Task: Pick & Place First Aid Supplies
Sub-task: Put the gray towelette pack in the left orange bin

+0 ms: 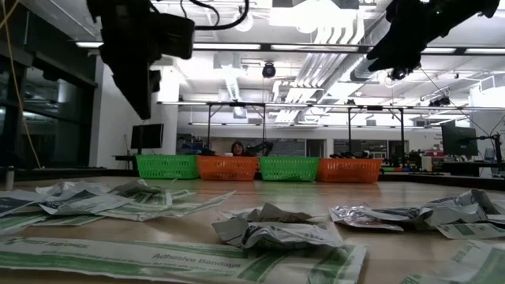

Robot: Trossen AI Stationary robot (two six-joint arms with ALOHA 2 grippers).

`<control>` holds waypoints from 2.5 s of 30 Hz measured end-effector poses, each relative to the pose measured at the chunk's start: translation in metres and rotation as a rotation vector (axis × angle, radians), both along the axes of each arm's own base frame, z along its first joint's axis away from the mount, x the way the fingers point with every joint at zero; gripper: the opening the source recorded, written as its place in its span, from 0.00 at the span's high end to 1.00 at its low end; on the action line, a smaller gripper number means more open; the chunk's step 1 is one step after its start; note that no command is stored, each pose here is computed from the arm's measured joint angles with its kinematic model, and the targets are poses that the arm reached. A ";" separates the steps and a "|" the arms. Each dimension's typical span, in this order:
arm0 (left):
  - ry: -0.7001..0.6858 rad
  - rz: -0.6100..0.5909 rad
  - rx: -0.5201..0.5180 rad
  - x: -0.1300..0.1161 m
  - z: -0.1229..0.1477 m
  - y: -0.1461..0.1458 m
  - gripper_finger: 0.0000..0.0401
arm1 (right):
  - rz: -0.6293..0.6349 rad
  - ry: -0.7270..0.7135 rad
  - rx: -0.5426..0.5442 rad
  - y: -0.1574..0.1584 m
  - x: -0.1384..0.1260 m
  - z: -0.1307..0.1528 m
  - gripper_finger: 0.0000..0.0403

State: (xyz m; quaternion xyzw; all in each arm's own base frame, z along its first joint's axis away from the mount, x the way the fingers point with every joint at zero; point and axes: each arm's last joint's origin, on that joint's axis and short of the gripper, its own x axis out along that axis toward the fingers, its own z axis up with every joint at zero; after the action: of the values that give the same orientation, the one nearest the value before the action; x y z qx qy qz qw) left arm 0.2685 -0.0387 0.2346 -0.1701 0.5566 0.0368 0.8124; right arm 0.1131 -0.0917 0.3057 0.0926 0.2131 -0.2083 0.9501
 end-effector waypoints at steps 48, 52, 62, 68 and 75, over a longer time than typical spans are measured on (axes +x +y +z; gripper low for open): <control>-0.074 0.340 -0.172 0.002 -0.090 -0.039 0.79 | 0.079 0.023 -0.007 0.009 -0.008 0.000 0.38; -0.085 0.340 -0.144 0.002 -0.090 -0.039 0.79 | 0.075 0.023 -0.006 0.009 -0.008 0.000 0.38; -0.051 0.351 -0.118 -0.001 -0.092 -0.037 0.79 | 0.071 0.020 -0.016 0.009 -0.008 0.000 0.38; -0.032 0.374 -0.062 -0.004 -0.094 -0.035 0.79 | 0.069 0.016 -0.019 0.009 -0.007 0.001 0.38; -0.058 0.359 -0.013 -0.003 -0.093 -0.034 0.79 | 0.068 0.016 -0.019 0.009 -0.007 0.001 0.38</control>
State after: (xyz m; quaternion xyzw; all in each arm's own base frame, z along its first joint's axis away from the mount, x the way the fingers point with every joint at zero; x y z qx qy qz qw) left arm 0.2651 -0.0727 0.1414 -0.2728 0.4939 0.1727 0.8073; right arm 0.1058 -0.0832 0.3064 0.0748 0.2216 -0.1786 0.9557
